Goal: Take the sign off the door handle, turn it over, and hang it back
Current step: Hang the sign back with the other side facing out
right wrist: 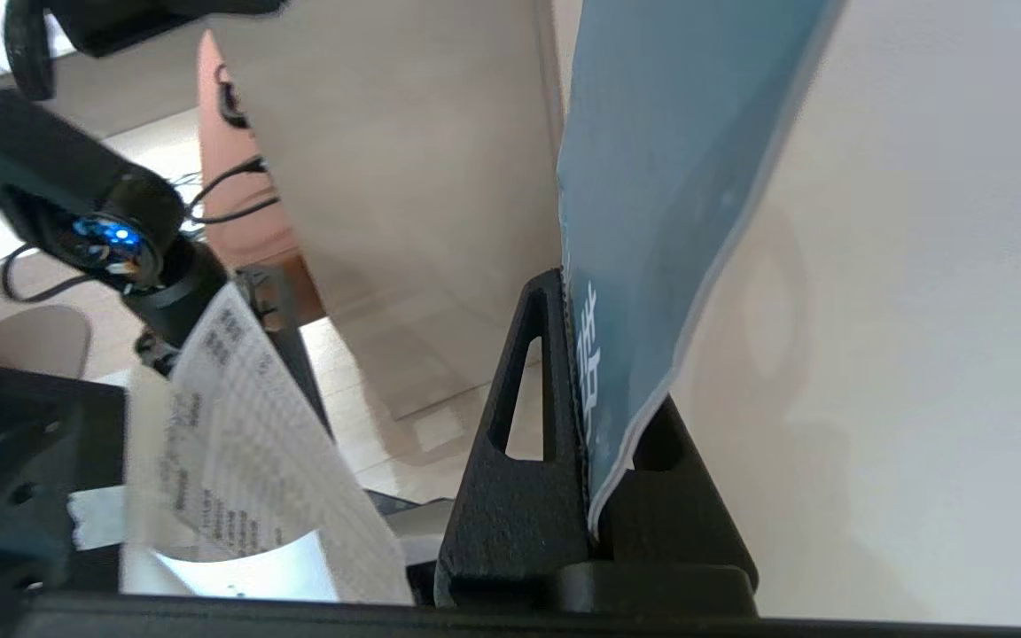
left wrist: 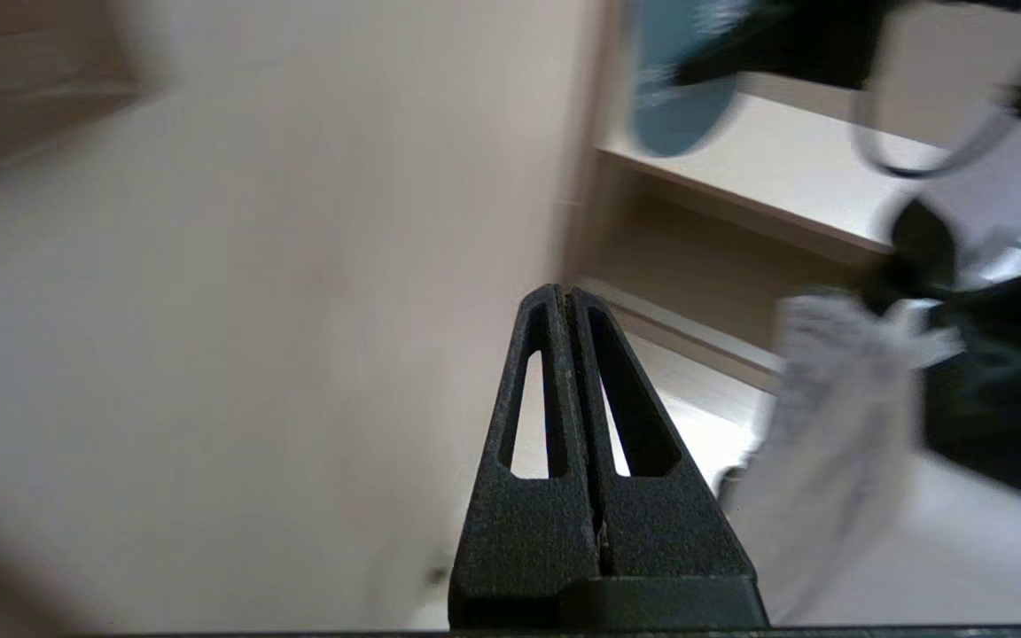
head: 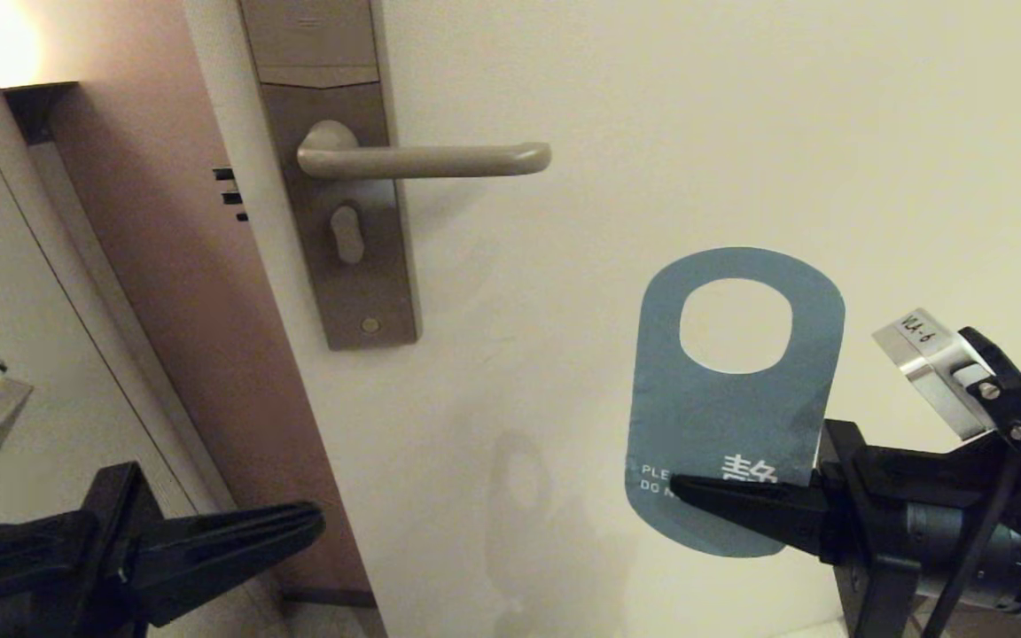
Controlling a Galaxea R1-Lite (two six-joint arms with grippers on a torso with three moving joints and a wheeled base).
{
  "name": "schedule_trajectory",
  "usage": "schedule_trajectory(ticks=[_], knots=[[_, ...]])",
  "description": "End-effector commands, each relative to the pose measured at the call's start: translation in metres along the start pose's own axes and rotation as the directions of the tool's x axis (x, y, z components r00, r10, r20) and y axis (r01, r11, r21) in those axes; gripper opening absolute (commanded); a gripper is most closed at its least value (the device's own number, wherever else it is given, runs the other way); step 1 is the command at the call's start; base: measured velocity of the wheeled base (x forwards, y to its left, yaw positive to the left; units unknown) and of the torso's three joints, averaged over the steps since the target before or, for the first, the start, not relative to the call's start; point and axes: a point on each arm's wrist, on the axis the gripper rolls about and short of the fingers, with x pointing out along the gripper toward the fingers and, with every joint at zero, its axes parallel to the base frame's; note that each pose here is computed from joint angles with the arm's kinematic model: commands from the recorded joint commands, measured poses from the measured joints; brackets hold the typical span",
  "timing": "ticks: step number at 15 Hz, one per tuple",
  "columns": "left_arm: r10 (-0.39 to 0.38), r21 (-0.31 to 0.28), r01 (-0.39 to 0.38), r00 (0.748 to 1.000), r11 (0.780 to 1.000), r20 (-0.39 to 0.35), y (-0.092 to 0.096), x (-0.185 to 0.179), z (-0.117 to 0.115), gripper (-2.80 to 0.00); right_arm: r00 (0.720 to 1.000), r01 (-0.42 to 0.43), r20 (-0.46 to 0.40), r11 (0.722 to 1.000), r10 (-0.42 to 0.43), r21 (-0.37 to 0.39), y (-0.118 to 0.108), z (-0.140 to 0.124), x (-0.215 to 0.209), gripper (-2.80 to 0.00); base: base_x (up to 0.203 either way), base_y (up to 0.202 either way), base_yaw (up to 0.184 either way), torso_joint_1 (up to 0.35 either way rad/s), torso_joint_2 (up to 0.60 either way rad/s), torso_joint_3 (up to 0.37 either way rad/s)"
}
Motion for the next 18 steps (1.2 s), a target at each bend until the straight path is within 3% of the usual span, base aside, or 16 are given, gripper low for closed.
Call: schedule_trajectory(ticks=[1, 7, 13, 16, 18], knots=[[0.074, 0.023, -0.075, 0.997, 0.997, 0.038, -0.005, -0.020, -0.004, -2.80, 1.000, 0.001, 0.000, 1.000, -0.001, -0.001, 0.000, -0.002, 0.000, -2.80, 0.000, 0.000, 0.000, 0.000, 0.00, 0.000], [0.290, 0.023, -0.292, 0.955, 0.956, 0.070, -0.007, -0.051, -0.020, -2.80, 0.999, 0.038, -0.013, 0.999, -0.039, -0.019, -0.002, -0.009, 0.000, -2.80, 0.000, 0.000, 0.000, 0.000, 0.00, 0.000], [0.369, 0.034, -0.375, 0.923, 0.927, 0.110, -0.029, -0.070, -0.045, -2.80, 0.995, 0.096, -0.001, 0.995, -0.096, -0.022, -0.002, -0.009, -0.002, -2.80, 0.000, 0.000, 0.000, 0.000, 0.00, 0.000], [0.446, 0.030, -0.455, 0.883, 0.890, 0.149, -0.040, -0.077, -0.055, -2.80, 0.995, 0.097, 0.018, 0.995, -0.096, -0.031, -0.002, -0.007, -0.001, -2.80, 0.000, 0.000, 0.000, 0.000, 0.00, 0.000], [0.454, 0.029, -0.464, 0.876, 0.885, 0.162, -0.050, -0.082, -0.062, -2.80, 0.995, 0.097, 0.013, 0.995, -0.097, -0.028, -0.002, -0.009, -0.002, -2.80, 0.000, 0.000, 0.000, 0.000, 0.00, 0.000]])
